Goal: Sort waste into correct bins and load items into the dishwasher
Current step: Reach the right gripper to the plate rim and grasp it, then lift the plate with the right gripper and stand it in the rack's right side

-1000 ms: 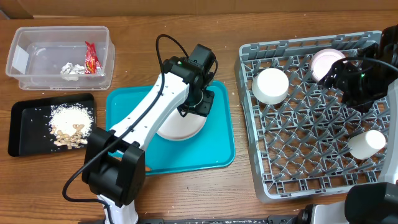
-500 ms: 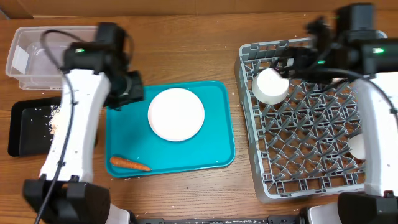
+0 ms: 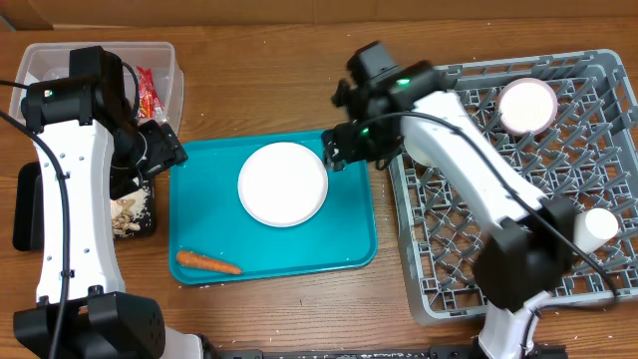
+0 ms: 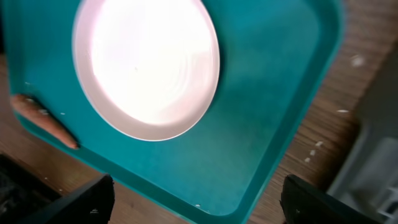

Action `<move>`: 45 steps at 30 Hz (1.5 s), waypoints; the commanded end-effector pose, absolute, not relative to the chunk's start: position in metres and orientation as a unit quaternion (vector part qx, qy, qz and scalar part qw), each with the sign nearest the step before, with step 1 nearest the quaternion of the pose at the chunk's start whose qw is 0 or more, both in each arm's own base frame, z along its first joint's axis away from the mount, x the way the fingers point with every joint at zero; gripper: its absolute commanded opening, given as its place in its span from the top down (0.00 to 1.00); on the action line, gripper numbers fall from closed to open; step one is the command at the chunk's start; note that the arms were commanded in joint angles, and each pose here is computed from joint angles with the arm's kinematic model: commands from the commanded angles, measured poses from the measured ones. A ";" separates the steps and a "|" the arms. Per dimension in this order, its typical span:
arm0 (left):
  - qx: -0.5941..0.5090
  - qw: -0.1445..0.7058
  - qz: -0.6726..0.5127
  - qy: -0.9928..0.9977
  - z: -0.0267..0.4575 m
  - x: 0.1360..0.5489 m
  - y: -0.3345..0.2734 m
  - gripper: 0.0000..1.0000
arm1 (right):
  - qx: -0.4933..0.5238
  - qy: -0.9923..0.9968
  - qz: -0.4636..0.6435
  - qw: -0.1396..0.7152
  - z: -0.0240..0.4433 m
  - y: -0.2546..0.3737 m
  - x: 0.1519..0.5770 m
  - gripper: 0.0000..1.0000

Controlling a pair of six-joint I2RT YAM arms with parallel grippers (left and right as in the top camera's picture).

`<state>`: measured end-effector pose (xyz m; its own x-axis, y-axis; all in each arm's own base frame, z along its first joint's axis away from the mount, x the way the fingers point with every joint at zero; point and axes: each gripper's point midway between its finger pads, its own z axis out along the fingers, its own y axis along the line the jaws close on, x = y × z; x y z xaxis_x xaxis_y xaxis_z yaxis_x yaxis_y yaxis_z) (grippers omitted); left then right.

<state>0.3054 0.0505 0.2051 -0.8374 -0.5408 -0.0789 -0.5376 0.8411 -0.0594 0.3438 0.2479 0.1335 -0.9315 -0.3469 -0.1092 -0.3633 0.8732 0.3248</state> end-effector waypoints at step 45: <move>-0.288 0.068 -0.017 0.955 0.215 0.309 0.054 0.16 | -0.077 0.991 0.024 0.110 0.127 0.212 0.416 0.96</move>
